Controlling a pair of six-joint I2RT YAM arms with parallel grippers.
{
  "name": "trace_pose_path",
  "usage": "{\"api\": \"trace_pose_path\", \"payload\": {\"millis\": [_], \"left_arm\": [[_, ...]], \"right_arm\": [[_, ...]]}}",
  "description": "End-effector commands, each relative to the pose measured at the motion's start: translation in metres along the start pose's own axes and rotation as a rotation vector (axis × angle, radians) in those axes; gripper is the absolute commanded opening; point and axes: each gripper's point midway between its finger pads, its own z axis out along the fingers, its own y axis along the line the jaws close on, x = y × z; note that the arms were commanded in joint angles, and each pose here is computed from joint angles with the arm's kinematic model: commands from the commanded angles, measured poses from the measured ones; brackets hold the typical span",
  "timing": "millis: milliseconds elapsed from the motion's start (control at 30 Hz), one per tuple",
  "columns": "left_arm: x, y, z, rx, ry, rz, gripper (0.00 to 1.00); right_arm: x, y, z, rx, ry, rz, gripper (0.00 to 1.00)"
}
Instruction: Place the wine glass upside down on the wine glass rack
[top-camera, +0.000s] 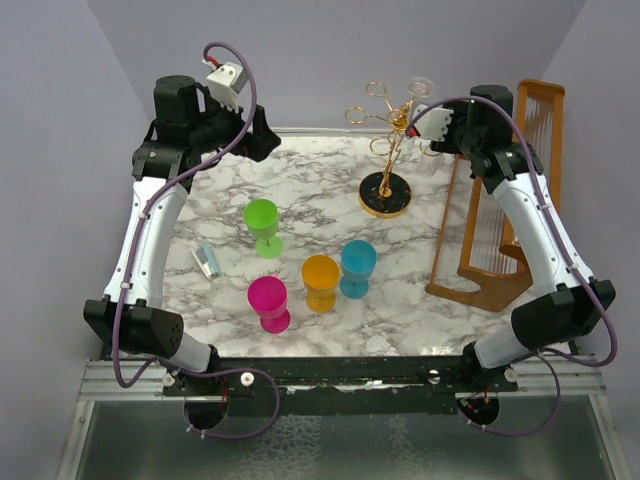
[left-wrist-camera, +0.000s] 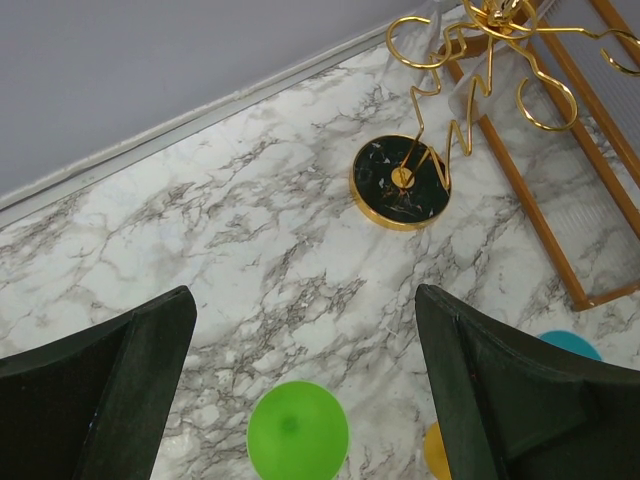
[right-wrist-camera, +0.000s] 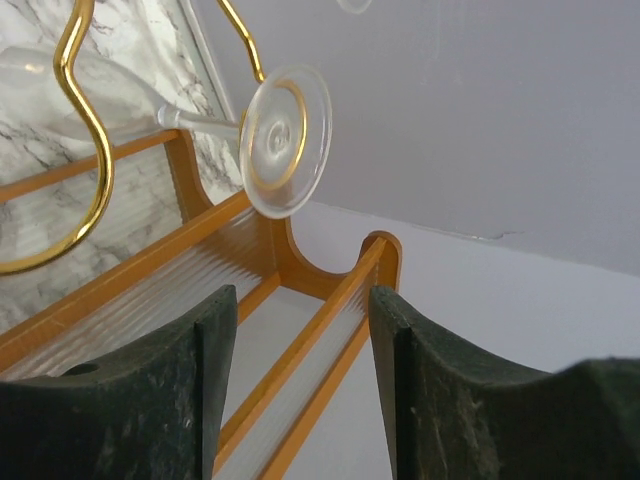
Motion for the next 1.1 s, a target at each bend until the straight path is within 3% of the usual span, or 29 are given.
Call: {"api": "trace_pose_path", "payload": {"millis": [0,233,533,867,1067], "left_arm": [[-0.009,-0.002,-0.010,-0.010,-0.039,0.035,0.93],[-0.007,-0.002,-0.010,-0.010,-0.033,0.038,0.93],[-0.002,0.001,-0.015,-0.023,-0.003,0.097,0.93],[0.050,0.021,-0.034,-0.077,0.246,0.281,0.93],[0.089,0.037,-0.035,-0.111,0.378,0.303,0.93]], "right_arm": [[0.001,-0.006,-0.034,0.008,-0.020,0.122,0.57],[-0.030,-0.004,-0.070,-0.027,-0.217,0.319,0.65],[-0.081,0.001,-0.110,-0.116,-0.514,0.514,0.68],[-0.119,0.014,-0.146,-0.288,-0.727,0.534,0.69],[-0.136,0.019,-0.161,-0.381,-0.822,0.540,0.69]]}}
